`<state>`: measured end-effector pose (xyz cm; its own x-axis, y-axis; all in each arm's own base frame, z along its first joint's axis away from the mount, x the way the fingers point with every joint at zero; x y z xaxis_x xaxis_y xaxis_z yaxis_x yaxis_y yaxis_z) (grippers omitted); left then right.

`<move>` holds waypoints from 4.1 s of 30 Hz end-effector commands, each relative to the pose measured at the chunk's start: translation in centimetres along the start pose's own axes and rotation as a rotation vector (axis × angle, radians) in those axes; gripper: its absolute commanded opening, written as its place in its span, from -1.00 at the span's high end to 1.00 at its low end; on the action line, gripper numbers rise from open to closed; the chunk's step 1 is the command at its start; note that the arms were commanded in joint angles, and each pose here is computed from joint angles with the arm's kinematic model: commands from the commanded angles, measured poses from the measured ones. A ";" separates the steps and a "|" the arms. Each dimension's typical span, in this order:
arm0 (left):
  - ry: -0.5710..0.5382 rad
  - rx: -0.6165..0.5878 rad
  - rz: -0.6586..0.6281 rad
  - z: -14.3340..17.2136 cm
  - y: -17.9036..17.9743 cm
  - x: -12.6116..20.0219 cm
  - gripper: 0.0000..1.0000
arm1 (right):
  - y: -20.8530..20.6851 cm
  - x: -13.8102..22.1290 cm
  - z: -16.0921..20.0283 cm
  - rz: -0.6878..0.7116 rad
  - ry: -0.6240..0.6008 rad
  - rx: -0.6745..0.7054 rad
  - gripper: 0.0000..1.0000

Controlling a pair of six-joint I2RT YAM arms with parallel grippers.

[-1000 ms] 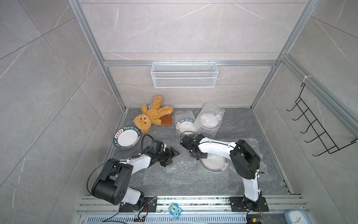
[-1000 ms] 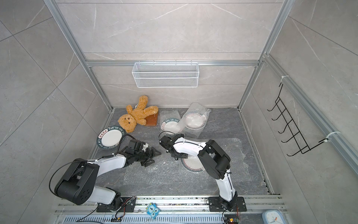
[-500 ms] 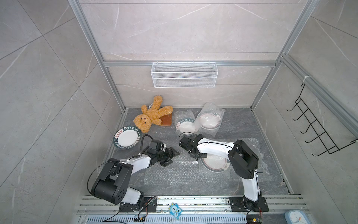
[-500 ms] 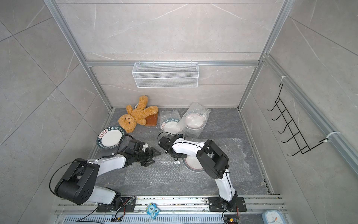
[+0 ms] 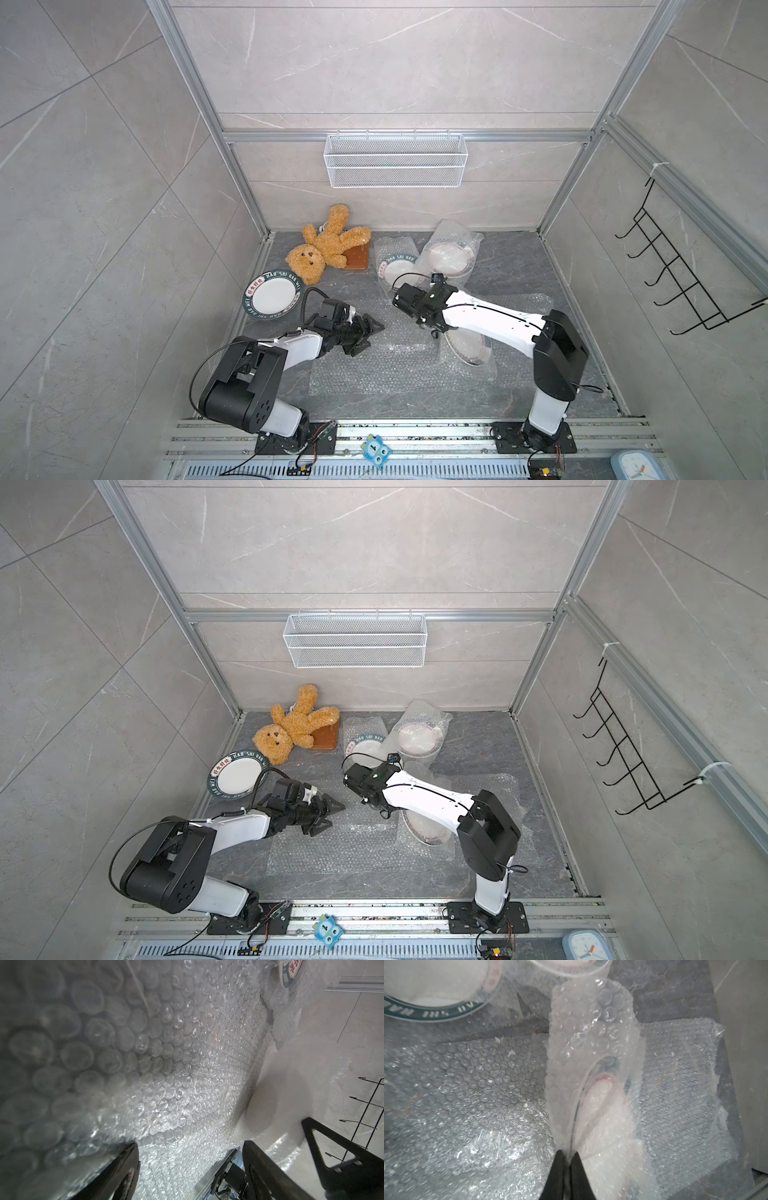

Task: Unpack dinner plates from bubble wrap
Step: Adjust the bubble wrap on the bubble wrap, then unwrap the bubble wrap.

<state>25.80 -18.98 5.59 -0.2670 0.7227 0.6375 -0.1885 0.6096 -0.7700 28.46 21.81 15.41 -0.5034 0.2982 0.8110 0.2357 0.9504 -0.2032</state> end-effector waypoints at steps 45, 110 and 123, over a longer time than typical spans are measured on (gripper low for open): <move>0.003 0.016 -0.108 -0.2 1.6 0.2 -0.62 | 0.2 4.9 -2.1 -0.968 0.199 -0.227 0.93; 0.246 -1.403 -0.554 17.2 -15.6 -12.7 -0.74 | -11.6 -6.5 9.5 -0.584 0.510 -0.449 0.13; 0.161 -1.374 -0.693 15.4 -15.4 -14.3 -0.16 | -10.3 -8.6 11.3 -0.610 0.574 -0.456 0.53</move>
<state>17.38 -43.64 6.54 -0.3406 0.1639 0.9258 0.7962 0.5739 0.1913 20.73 10.09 4.65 -0.1853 -0.4226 0.8872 0.4375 0.7729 0.4595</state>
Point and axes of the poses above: each gripper's point midway between its finger pads, its own x axis back along the fingers, its own y axis along the line the jaws close on, z = x × y, the point moved 2 cm from there along x, back along the fingers, and after that the axes turned 5 degrees about -x, right-handed, at the moved point
